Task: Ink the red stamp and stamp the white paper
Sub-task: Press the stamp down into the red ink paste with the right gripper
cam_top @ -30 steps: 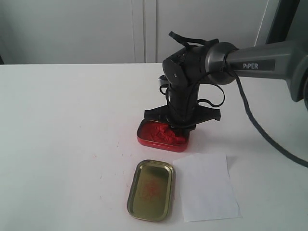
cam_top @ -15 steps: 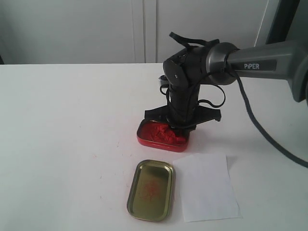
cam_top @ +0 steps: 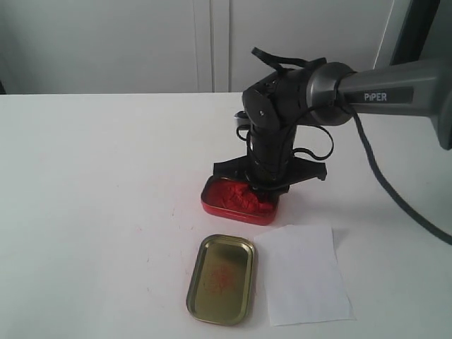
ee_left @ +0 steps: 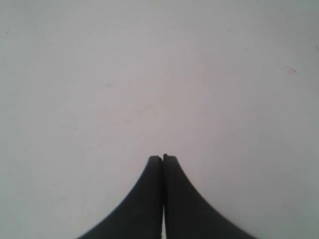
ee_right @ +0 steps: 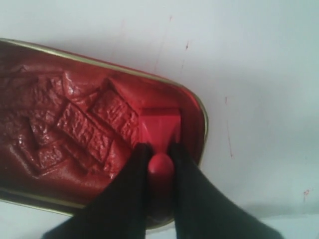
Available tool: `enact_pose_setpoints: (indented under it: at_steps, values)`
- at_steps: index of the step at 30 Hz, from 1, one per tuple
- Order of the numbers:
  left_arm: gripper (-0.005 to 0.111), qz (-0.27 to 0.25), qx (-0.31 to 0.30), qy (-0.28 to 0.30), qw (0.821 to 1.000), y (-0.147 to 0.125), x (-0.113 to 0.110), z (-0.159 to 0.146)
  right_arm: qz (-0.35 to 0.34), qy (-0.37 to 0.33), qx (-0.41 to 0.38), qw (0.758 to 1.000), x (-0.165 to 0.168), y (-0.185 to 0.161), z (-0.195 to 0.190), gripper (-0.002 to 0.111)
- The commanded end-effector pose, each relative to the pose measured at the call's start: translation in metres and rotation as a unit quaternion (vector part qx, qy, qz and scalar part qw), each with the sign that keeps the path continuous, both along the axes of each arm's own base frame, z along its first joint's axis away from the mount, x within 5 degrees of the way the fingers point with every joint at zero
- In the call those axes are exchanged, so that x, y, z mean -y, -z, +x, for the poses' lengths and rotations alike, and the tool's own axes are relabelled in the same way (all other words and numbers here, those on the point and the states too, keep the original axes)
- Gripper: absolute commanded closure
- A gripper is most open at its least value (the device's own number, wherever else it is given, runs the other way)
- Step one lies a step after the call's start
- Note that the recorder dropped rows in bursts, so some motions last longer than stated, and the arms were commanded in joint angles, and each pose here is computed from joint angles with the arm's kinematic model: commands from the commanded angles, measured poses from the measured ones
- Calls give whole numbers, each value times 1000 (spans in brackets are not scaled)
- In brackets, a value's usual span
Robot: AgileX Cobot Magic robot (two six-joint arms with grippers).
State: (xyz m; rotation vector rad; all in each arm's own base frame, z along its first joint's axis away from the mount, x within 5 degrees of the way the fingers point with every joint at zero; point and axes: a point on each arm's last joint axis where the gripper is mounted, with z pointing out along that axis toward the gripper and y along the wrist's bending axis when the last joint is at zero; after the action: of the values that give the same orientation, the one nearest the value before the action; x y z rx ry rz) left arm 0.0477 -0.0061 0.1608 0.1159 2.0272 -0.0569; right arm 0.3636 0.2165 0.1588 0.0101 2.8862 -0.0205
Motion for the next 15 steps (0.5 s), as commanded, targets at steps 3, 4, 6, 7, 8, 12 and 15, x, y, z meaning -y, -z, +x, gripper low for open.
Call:
enact_pose_setpoints:
  at_steps: [3,4,6,7,8,12,15]
  values:
    - [107,0,-10,0,1000,4,0,-1,-1,8,8,1000,7,-13,-1,108]
    - [107,0,-10,0,1000,4,0,-1,1,7,10,1000,7,-13,-1,108]
    - [107,0,-10,0,1000,4,0,-1,7,8,18,1000,7,-17,0,108]
    - [107,0,-10,0,1000,4,0,-1,9,9,20,1000,7,-18,0,108]
    - [107,0,-10,0,1000,4,0,-1,11,10,22,1000,7,-20,0,108]
    - [107,0,-10,0,1000,4,0,-1,16,10,30,999,7,-25,0,108]
    - [107,0,-10,0,1000,4,0,-1,22,8,38,999,6,-29,0,108]
